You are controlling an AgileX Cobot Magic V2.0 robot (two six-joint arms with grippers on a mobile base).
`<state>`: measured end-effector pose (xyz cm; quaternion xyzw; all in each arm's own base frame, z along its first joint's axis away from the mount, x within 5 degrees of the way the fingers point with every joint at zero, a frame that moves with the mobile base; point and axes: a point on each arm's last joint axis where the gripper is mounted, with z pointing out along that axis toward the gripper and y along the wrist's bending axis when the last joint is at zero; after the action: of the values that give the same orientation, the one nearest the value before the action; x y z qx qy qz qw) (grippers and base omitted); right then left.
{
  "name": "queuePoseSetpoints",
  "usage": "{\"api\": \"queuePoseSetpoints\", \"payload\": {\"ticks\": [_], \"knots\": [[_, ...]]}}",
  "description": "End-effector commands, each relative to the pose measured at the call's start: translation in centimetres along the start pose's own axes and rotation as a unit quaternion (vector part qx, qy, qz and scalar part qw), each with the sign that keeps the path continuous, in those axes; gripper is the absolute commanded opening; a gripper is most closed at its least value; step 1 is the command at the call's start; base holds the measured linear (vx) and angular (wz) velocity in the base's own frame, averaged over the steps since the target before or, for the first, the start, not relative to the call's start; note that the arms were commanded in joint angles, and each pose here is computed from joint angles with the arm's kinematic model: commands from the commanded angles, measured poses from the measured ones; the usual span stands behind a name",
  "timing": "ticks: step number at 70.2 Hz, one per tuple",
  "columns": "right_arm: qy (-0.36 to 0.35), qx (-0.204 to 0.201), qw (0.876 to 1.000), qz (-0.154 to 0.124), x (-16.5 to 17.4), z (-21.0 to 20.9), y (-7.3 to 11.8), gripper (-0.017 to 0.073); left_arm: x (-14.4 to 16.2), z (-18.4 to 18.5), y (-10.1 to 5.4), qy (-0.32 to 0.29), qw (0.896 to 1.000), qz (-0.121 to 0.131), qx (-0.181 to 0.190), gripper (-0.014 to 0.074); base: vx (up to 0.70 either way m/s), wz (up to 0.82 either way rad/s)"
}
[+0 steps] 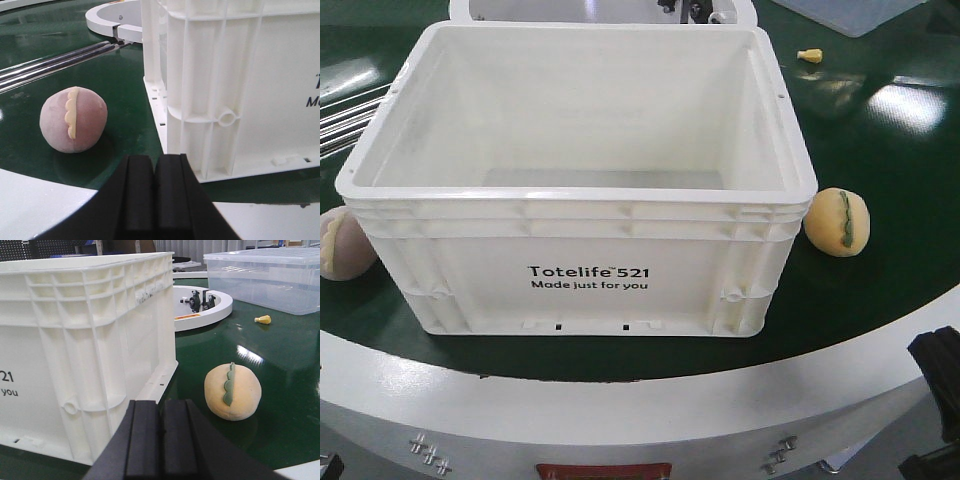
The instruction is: Place moving items into box and shelve
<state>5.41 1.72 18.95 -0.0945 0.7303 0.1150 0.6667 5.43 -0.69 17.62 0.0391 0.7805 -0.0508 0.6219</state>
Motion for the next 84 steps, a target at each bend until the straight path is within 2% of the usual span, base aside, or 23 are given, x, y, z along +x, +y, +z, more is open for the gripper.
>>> {"api": "queuePoseSetpoints", "payload": {"ticks": [1,17,25,48,78,82,84], "knots": [[-0.047,0.003,0.999,-0.001,-0.7,-0.1,-0.1,-0.0015,-0.6,-0.1,-0.1,-0.05,0.999,-0.001,0.005,-0.0027,0.0,0.0],[-0.047,0.003,0.999,-0.001,-0.7,-0.1,-0.1,-0.0015,-0.6,-0.1,-0.1,-0.05,0.999,0.001,0.004,-0.0027,0.0,0.0],[-0.047,0.003,0.999,-0.001,-0.7,-0.1,-0.1,-0.0015,-0.7,-0.1,0.0,-0.051,0.998,0.022,0.0,-0.0027,0.0,0.0],[-0.047,0.003,0.999,-0.001,-0.7,-0.1,-0.1,-0.0015,-1.3,-0.2,-0.1,-0.088,0.996,0.019,0.003,-0.0027,0.0,0.0],[-0.047,0.003,0.999,-0.001,-0.7,-0.1,-0.1,-0.0015,-1.5,-0.2,-0.1,-0.098,0.995,0.024,0.003,-0.0027,0.0,0.0],[-0.048,0.002,0.999,0.015,-0.8,-0.1,0.0,-0.0015,-1.5,-0.2,-0.1,-0.098,0.995,0.024,0.003,-0.0027,0.0,0.0],[-0.05,0.0,0.998,0.033,-0.8,-0.1,0.0,-0.0015,-1.7,-0.3,-0.1,-0.108,0.994,0.024,0.004,-0.0027,0.0,0.0]]}}
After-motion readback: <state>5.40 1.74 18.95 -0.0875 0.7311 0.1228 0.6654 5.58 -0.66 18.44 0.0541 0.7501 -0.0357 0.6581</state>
